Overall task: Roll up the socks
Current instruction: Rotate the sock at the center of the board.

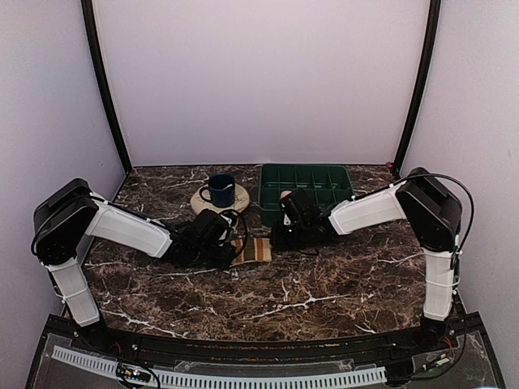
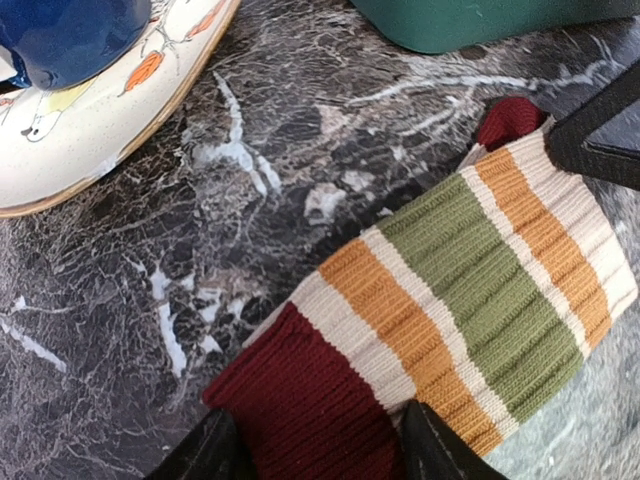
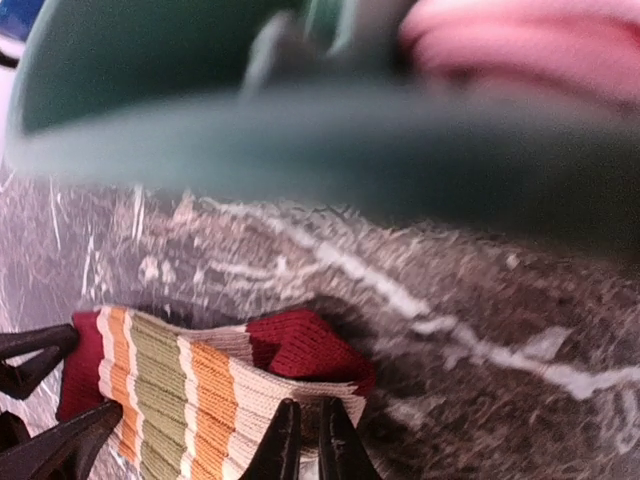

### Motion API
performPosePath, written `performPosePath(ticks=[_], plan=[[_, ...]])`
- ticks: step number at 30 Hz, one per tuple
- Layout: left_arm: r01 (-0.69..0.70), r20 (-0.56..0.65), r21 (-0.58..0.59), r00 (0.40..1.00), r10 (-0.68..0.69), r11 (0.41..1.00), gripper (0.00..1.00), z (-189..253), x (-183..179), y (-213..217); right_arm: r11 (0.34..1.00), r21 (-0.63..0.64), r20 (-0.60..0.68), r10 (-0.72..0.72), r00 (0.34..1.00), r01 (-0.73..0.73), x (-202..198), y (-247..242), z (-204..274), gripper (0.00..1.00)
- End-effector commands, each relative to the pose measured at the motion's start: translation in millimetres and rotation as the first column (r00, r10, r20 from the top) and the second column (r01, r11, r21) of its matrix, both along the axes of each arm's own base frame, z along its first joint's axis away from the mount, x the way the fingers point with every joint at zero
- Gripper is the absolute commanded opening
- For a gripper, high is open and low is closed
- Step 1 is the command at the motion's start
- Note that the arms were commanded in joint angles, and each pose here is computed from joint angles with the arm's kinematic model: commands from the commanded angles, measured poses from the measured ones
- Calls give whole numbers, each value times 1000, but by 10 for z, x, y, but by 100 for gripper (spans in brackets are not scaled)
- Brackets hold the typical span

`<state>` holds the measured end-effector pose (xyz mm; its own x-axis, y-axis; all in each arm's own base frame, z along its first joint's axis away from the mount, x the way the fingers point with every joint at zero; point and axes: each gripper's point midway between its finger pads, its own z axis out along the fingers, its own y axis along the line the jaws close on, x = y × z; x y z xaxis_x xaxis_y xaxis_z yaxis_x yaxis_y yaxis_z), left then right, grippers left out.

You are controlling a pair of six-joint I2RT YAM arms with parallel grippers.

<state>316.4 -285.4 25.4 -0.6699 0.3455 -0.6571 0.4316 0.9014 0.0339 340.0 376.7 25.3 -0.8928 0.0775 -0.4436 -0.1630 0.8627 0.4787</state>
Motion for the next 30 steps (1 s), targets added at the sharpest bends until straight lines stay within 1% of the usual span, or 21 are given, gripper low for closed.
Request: performPosePath(ticks=[1,4,8,12,18,20,30], plan=[[68,-1,0,998,-68,998,61,58,-131,62,983,-161,-96,73,993,-88,-344,-158,-236,9],[90,18,-5,996,-90,996,62,109,-129,43,971,-202,-114,108,988,-129,-468,-166,-253,9],[103,49,-30,994,-101,994,65,216,-118,14,961,-222,-141,136,981,-166,-642,-189,-254,8],[101,60,-28,993,-99,995,65,259,-98,10,953,-238,-157,155,975,-189,-831,-209,-214,8],[104,61,-51,993,-101,993,65,298,-139,21,953,-221,-169,174,970,-210,-1087,-128,-115,9],[112,58,-58,992,-109,992,65,300,-164,20,949,-228,-193,174,966,-217,-1219,-169,-184,9],[159,46,-80,987,-156,984,65,270,-227,-43,951,-166,-207,223,953,-259,-1616,114,-75,12]])
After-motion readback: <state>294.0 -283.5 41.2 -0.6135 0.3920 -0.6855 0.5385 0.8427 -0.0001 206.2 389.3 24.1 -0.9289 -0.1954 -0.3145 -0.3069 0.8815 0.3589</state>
